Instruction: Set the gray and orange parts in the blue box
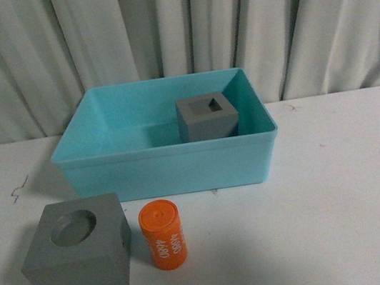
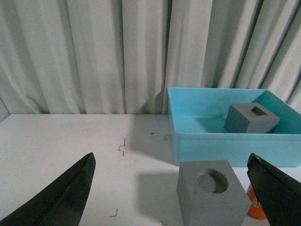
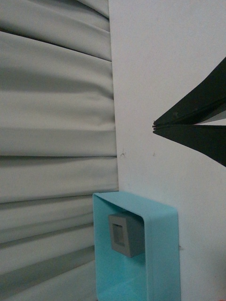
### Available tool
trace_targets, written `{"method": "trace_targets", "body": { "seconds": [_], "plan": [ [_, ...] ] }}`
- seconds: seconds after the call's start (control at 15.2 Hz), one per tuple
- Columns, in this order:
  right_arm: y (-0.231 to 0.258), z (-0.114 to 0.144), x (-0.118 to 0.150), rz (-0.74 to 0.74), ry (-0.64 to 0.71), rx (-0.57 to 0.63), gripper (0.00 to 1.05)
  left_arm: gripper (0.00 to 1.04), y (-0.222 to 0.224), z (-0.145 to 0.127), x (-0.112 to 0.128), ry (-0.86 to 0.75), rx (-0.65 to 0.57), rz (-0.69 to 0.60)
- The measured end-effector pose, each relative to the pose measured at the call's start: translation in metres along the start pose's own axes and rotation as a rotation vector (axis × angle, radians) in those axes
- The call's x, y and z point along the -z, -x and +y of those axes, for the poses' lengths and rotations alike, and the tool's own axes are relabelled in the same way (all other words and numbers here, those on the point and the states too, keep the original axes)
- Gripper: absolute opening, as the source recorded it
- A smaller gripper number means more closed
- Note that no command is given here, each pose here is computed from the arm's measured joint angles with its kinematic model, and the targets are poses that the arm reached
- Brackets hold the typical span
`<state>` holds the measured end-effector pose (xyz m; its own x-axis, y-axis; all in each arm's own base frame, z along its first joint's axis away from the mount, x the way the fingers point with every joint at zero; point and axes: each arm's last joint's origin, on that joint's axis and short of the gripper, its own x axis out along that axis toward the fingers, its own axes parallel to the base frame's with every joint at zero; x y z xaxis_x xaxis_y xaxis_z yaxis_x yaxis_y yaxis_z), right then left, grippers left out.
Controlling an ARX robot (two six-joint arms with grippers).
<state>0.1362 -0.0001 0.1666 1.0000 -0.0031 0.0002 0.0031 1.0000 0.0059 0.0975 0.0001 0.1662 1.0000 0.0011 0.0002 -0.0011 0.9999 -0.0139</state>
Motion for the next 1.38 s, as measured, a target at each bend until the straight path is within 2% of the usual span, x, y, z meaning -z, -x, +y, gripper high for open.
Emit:
{"method": "trace_targets", "body": {
  "seconds": [1.12,1.25,1.32,1.38],
  "plan": [
    [0.028,0.0,-0.004,-0.016,0.0,0.0,0.02,0.98,0.0,0.0,0.0,0.0,0.0,0.0],
    [0.038,0.0,0.002,0.02,0.0,-0.001,0.02,0.98,0.0,0.0,0.0,0.0,-0.002,0.0],
    [0.039,0.0,-0.004,-0.03,0.0,-0.002,0.02,0.98,0.0,0.0,0.0,0.0,0.0,0.0],
    [0.039,0.0,0.0,0.005,0.0,0.0,0.02,0.98,0.0,0.0,0.0,0.0,0.0,-0.001]
  ]
}}
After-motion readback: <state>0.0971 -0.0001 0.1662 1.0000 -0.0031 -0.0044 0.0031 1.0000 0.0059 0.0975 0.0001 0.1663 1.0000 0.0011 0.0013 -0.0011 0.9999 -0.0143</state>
